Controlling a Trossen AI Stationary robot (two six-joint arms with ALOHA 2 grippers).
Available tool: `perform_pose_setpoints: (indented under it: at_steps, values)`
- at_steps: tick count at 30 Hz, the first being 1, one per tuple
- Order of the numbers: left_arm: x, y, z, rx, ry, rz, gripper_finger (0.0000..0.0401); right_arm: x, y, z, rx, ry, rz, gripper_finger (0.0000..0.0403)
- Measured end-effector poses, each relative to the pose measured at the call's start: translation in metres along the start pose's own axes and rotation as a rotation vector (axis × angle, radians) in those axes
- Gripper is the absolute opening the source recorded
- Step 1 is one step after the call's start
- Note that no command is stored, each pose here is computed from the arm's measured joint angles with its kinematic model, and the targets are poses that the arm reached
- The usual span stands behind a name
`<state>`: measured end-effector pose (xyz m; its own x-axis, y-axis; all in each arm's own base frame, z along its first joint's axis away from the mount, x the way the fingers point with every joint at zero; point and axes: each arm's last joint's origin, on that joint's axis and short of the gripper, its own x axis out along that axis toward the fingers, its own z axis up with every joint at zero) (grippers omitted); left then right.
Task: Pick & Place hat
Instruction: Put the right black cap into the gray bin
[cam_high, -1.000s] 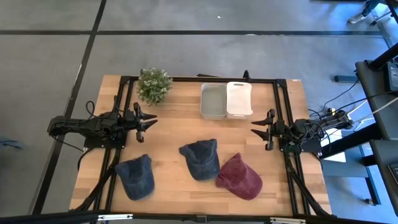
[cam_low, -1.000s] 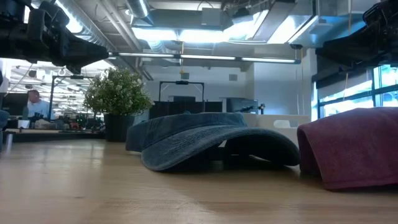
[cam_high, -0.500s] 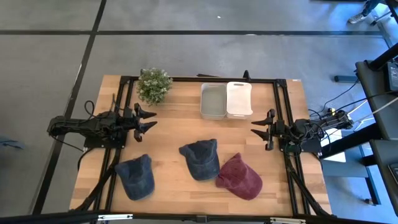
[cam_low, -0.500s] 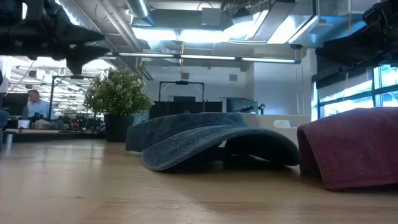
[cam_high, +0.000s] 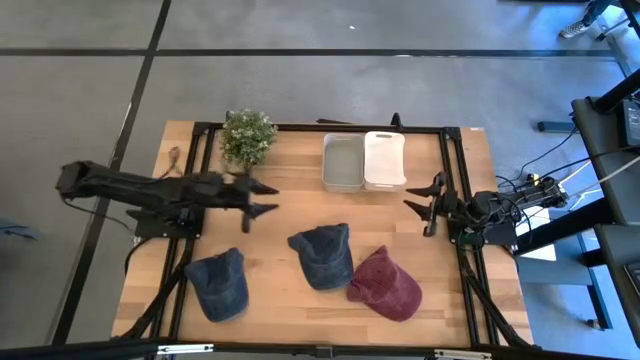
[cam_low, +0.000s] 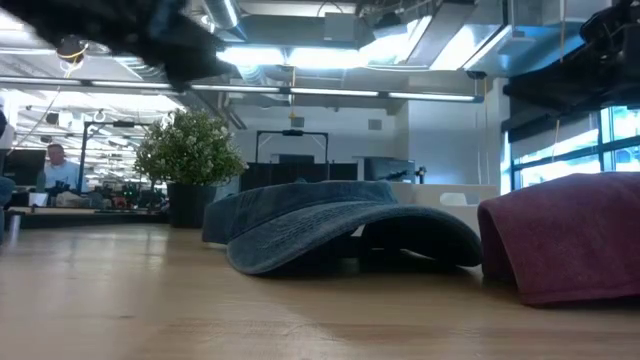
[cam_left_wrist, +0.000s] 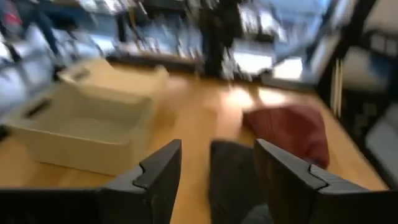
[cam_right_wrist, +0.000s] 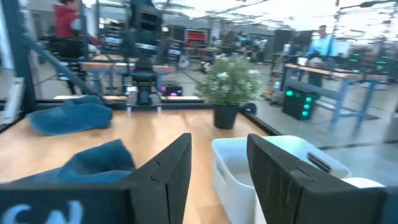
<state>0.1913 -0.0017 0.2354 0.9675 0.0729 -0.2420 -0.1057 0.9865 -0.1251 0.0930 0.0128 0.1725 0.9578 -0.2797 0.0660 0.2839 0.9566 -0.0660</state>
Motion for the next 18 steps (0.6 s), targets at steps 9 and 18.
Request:
perform_pose_setpoints:
  at_steps: [9, 18]
  values:
    - [0.099, -0.012, 0.006, 0.106, 0.395, -0.009, 0.0194, 0.0, 0.0, 0.0, 0.002, 0.001, -0.008, 0.0156]
    - [0.163, -0.004, -0.025, 0.066, 0.543, -0.02, 0.0192, 0.0, 0.0, 0.0, 0.002, 0.0, -0.008, 0.0156]
